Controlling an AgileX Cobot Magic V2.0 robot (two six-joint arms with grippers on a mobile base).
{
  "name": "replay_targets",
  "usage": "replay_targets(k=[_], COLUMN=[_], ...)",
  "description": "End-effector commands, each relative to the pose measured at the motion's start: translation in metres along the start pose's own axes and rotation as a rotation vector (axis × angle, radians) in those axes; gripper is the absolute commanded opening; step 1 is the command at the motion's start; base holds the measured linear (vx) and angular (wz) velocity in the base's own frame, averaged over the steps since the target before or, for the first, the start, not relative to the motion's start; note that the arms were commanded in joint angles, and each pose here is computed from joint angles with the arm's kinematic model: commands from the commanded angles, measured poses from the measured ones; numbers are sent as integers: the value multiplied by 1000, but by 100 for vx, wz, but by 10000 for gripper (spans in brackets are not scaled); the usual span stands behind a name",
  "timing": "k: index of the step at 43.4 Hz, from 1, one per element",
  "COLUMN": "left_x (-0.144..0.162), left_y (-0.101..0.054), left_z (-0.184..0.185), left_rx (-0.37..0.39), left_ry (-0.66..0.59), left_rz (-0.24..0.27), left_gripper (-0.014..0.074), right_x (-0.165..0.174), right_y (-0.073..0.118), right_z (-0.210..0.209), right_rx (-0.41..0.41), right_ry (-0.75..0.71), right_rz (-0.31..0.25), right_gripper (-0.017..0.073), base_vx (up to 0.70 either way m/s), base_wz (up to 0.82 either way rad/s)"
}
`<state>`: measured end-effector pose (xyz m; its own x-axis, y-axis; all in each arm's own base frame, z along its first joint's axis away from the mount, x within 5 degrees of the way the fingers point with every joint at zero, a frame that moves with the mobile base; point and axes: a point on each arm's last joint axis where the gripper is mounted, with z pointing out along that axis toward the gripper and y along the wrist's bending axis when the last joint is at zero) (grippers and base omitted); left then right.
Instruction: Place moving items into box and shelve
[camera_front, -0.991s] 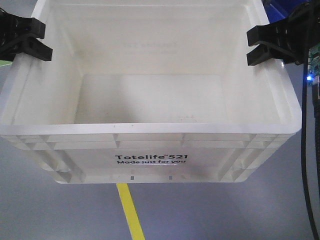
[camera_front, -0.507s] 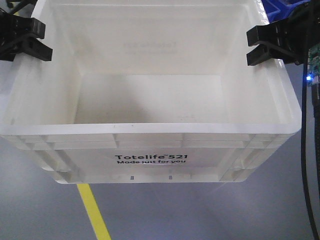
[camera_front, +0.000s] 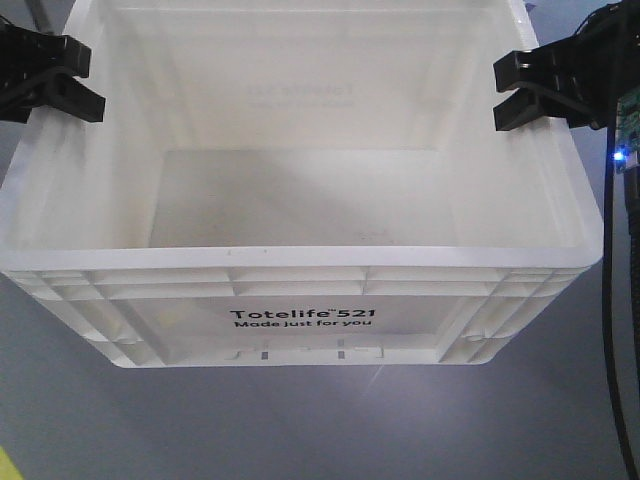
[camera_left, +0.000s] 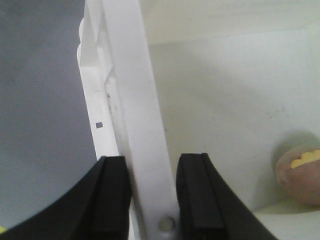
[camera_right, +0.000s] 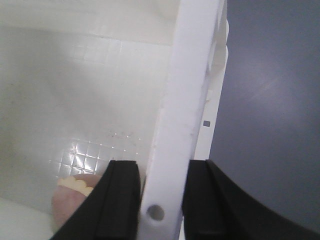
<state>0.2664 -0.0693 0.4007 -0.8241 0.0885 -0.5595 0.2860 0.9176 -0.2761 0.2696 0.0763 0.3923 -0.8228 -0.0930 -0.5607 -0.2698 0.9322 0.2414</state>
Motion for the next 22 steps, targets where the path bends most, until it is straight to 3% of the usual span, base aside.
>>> replay_targets(k=[1, 22], left_x=[-11, -11], left_y=[-30, -30], left_z=[-30, -30], left_rx=[195, 193], left_ry=[-186, -185], left_rz=[-30, -29], left_gripper=[-3, -3], right_x=[-14, -13], right_y=[22, 23], right_z=[-27, -27], right_rx=[-150, -151], right_ry=[-198, -189], right_rz=[25, 25], right_gripper=[0, 0], base_vx=[30, 29], base_wz=[-54, -49])
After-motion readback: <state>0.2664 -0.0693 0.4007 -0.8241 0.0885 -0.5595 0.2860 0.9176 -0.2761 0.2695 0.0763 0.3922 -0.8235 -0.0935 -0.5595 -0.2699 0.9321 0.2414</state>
